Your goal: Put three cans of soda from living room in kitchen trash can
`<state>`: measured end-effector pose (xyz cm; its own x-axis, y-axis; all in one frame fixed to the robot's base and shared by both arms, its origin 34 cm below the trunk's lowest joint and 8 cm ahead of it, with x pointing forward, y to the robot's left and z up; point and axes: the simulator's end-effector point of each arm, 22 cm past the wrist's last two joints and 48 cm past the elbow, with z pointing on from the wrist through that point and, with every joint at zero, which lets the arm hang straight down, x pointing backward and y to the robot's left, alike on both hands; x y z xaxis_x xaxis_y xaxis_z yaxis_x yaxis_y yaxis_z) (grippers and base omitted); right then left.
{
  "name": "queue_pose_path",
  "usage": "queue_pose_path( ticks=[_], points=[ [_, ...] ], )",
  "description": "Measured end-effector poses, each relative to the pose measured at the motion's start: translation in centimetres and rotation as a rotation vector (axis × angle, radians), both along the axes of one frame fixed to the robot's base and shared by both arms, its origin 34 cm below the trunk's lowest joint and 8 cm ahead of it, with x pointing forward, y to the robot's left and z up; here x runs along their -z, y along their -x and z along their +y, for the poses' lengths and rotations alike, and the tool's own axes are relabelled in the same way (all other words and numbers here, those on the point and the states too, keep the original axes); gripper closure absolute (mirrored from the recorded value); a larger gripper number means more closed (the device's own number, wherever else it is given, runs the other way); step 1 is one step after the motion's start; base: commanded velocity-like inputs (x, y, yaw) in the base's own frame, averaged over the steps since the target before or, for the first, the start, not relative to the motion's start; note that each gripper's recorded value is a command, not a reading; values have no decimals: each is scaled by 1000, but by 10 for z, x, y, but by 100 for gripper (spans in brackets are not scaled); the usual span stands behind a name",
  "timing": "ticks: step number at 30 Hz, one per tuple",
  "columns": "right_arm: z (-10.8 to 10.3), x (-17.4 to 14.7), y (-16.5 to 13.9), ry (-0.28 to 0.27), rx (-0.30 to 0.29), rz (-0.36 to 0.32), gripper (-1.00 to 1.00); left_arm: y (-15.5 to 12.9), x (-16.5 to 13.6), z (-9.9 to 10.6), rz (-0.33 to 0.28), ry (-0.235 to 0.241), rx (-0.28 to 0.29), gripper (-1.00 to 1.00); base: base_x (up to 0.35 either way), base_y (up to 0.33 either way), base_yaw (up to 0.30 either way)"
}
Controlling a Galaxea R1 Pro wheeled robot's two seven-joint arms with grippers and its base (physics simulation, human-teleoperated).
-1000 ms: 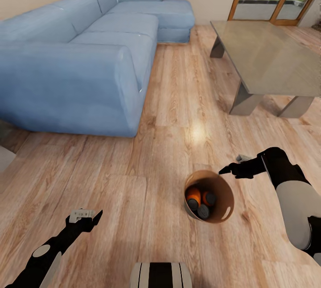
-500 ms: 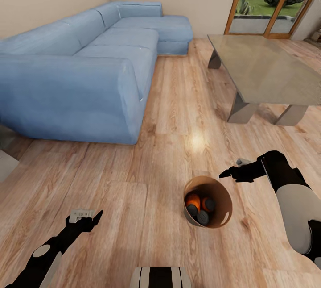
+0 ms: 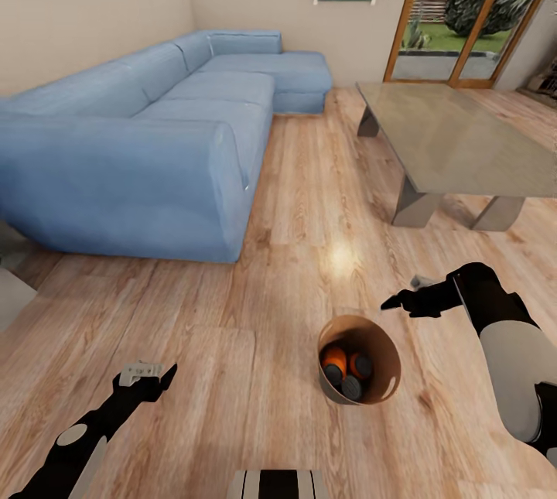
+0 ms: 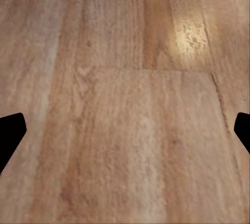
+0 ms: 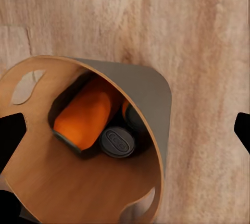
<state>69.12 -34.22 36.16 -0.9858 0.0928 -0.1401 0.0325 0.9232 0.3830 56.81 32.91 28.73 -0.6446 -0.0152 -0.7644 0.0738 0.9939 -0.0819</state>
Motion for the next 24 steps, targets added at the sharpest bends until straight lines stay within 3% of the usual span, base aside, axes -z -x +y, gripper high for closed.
queue_pose_path(
  ticks=[24],
  points=[
    [-2, -54, -3, 10, 1, -79, -100, -8, -35, 4, -58, -1, -17, -100, 0, 0, 0]
  ],
)
